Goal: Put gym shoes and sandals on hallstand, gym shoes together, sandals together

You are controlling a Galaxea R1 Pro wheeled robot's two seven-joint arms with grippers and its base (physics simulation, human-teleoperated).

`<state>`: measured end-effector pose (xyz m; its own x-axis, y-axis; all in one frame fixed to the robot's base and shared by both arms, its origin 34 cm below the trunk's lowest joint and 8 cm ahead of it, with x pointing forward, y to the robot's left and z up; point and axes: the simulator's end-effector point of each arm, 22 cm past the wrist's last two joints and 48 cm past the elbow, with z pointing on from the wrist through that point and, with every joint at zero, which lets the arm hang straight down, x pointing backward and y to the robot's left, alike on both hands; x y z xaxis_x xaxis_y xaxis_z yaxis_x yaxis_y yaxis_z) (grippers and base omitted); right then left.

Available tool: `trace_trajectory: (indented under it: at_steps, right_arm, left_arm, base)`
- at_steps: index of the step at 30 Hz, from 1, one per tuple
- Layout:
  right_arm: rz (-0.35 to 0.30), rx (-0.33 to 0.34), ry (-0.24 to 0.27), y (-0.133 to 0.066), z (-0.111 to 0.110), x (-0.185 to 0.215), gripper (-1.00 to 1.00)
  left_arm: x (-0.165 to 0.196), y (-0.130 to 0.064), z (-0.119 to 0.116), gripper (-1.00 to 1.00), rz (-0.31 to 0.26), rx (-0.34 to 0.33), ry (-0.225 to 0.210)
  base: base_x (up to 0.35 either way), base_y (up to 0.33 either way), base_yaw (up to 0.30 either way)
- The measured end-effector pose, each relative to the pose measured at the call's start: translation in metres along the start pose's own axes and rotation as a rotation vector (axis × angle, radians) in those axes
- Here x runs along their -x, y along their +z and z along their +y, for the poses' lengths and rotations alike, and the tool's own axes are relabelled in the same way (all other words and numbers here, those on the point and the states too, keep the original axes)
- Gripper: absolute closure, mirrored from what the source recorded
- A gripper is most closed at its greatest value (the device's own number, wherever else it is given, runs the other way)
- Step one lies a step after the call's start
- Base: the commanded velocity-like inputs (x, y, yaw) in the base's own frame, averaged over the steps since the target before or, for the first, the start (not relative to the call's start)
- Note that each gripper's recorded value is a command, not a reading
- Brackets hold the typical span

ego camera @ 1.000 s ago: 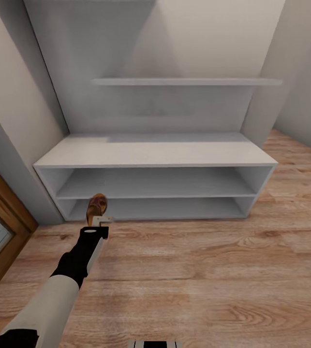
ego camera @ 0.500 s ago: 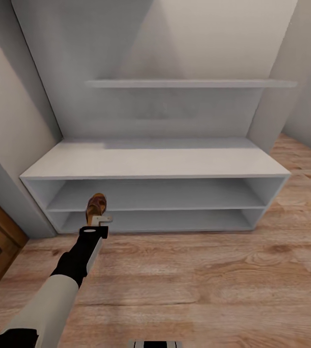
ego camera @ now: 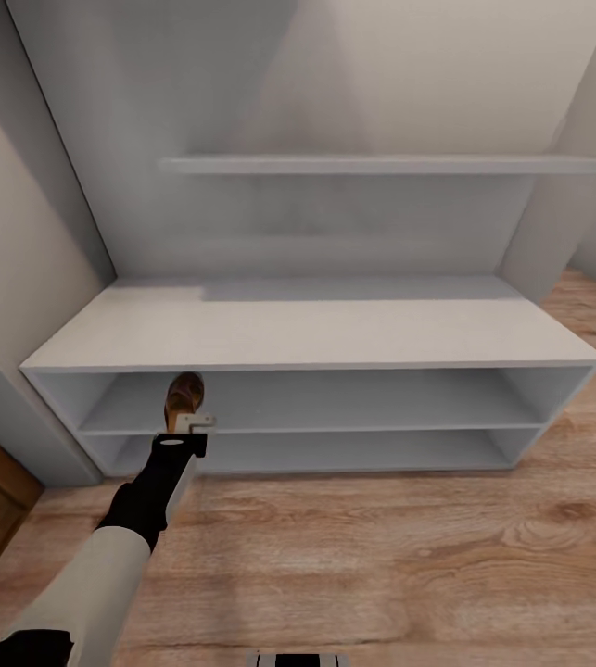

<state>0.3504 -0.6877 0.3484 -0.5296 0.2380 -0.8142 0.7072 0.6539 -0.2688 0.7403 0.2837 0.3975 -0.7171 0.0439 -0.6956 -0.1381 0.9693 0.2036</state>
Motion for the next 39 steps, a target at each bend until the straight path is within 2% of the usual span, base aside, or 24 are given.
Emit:
trace_trajectory:
  at_steps: [15, 32, 33, 39]
  right_arm:
    - [0.025, -0.004, 0.001, -0.001, -0.002, -0.012, 1.0]
    - [0.025, -0.005, 0.0, -0.001, -0.002, -0.012, 1.0]
    - [0.025, -0.005, 0.0, -0.001, -0.002, -0.012, 1.0]
    - [0.025, -0.005, 0.0, -0.001, -0.002, -0.012, 1.0]
  left_arm:
    - [-0.001, 0.0, -0.001, 1.0, 0.0, -0.002, 0.0]
    - [-0.002, 0.0, -0.002, 1.0, 0.001, -0.004, 0.002]
    - [-0.002, 0.0, -0.002, -1.0, 0.001, -0.004, 0.001]
    - [-0.001, 0.0, -0.002, -1.0, 0.001, -0.004, 0.004]
  base:
    - [0.312, 0.108, 0.0]
    - [0.019, 0.001, 0.0]
    - [0.0, 0.0, 0.0]
    - [0.0, 0.0, 0.0]
